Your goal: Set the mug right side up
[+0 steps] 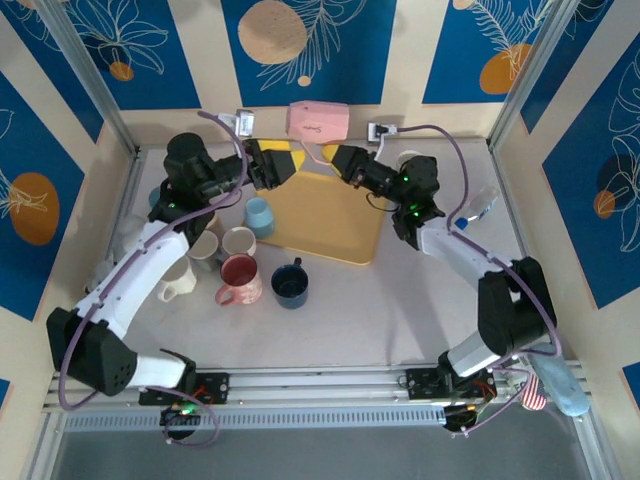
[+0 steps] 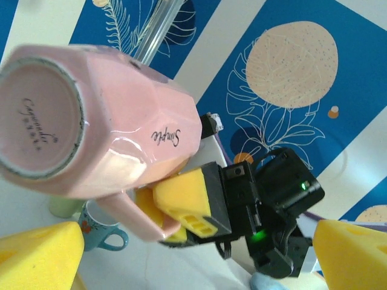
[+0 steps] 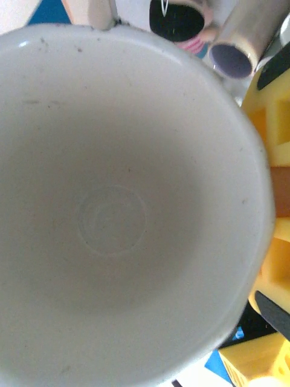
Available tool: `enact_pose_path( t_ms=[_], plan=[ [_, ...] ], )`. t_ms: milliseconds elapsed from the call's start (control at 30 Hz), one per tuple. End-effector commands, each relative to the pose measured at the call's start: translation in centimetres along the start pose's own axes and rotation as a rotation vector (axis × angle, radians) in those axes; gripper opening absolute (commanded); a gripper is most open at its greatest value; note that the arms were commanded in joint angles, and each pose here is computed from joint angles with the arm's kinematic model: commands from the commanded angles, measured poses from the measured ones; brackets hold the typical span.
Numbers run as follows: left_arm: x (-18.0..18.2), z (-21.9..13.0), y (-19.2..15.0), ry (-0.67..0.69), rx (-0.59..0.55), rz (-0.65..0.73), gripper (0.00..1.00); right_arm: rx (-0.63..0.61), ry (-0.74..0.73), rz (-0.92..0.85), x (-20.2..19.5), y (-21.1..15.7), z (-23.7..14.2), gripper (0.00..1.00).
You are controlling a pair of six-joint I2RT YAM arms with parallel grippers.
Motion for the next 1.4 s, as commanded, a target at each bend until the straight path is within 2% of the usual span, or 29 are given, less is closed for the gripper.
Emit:
enact_pose_path(
  t_ms=[0,233,433,600,800,1100,1367],
  plan=[
    [-0.1,-1.8,-0.9,0.026,0.038,0.041,0.97,-0.022,-0.048,-0.163,2.6,1.1,-2.3,0.0],
    [0.9,-3.8,-3.0,0.181,0.182,0.113,0.98,0.096,-0.382,-0.301,3.1,-0.1,-7.3,0.0],
    [1.7,-5.3,-4.8,0.283,0.289,0.188,0.98,0.179,-0.727,-0.39,2.6,-1.1,-13.4,0.0],
    [2.5,-5.7,-5.9,0.316,0.315,0.185,0.98,0.218,-1.03,-0.35,1.1,-2.1,-18.7,0.0],
    [3.5,-5.3,-6.6,0.309,0.317,0.156,0.98,0.268,-1.349,-0.187,-2.6,-2.4,-23.2,0.0],
    [4.9,-5.4,-7.8,0.345,0.358,0.159,0.99,0.343,-1.592,-0.148,-7.9,-0.9,-25.3,0.0],
    [6.4,-5.3,-8.2,0.404,0.404,0.169,0.99,0.359,-1.606,-0.265,-11.0,0.5,-24.4,0.0]
  ],
)
Point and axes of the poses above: each hand's point on the last joint's axis, 136 mm out from that joint toward the fingers, its own z axis out along the fingers, its own x axis along the line the jaws close on, y = z × x, the point moved 5 cm from there along -z, back along the fingers, and after that the axes turned 7 degrees about -z, right-handed, at the moved point
